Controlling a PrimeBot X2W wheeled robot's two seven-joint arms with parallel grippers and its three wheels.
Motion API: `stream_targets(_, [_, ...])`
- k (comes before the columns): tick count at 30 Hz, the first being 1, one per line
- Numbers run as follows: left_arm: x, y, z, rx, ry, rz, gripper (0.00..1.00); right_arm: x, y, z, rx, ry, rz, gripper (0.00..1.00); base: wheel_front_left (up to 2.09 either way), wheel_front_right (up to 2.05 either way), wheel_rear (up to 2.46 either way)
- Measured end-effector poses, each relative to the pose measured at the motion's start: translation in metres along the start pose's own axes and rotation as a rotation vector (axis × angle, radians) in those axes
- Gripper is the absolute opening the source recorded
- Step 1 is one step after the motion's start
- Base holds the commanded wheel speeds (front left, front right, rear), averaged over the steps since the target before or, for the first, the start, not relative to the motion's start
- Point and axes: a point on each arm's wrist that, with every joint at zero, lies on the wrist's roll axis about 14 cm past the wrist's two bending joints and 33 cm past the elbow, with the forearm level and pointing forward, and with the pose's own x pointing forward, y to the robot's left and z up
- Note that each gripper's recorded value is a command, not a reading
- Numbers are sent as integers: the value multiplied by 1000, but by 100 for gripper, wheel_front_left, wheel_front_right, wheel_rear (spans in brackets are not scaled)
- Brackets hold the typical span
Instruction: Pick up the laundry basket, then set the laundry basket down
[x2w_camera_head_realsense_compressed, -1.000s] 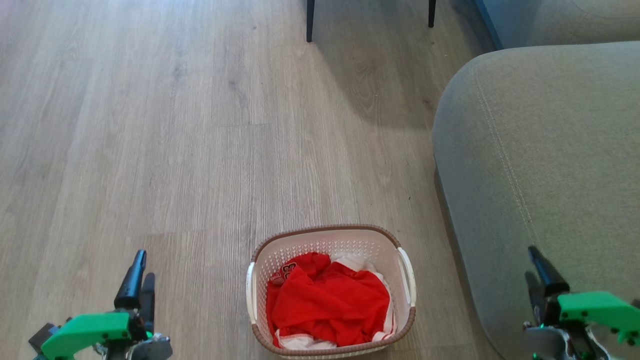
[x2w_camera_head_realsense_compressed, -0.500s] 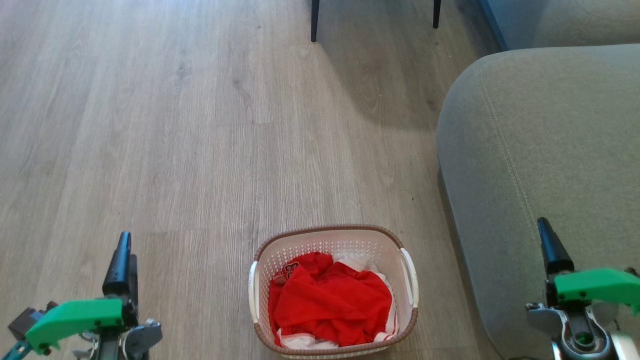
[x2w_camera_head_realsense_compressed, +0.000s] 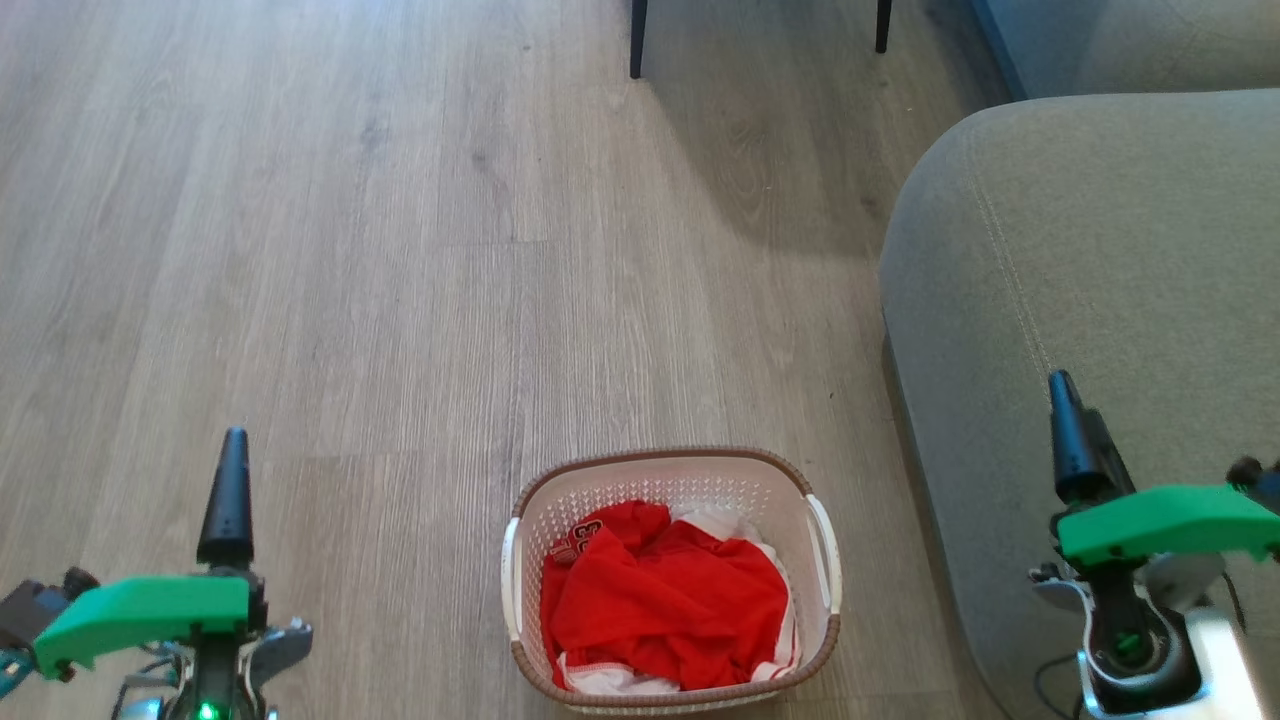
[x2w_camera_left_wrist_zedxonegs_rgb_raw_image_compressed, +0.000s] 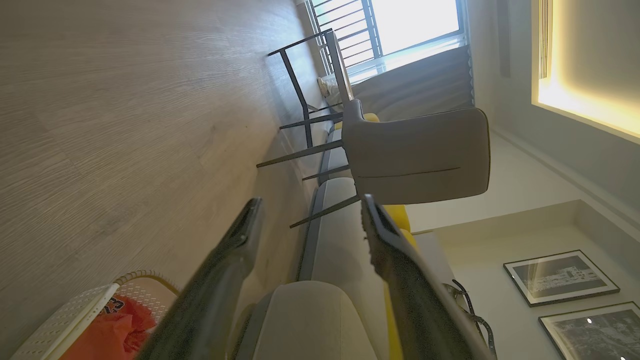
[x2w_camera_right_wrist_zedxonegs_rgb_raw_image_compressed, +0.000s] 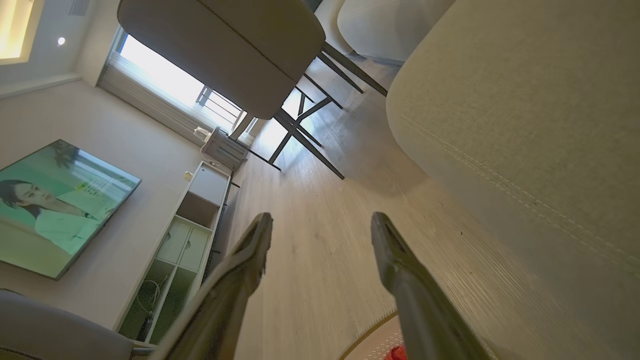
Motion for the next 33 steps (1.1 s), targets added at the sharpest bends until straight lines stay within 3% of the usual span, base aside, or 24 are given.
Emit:
stream_targets(8, [7,-25,22,150,-78,-68,100,7,32,-6,-197,8,104,100,0,0,0])
stream_targets(15, [12,-57,26,353,-130,-90,100,13,54,-7,-317,-10,179,100,0,0,0])
stream_targets(28, [8,-86,-23,724,-101,-125,100,15,83,-13,-554,-30,298,100,0,0,0])
stream_targets(33, [5,-92,-42,826,-74,-162,100,15,72,-14,-613,-34,265,100,0,0,0])
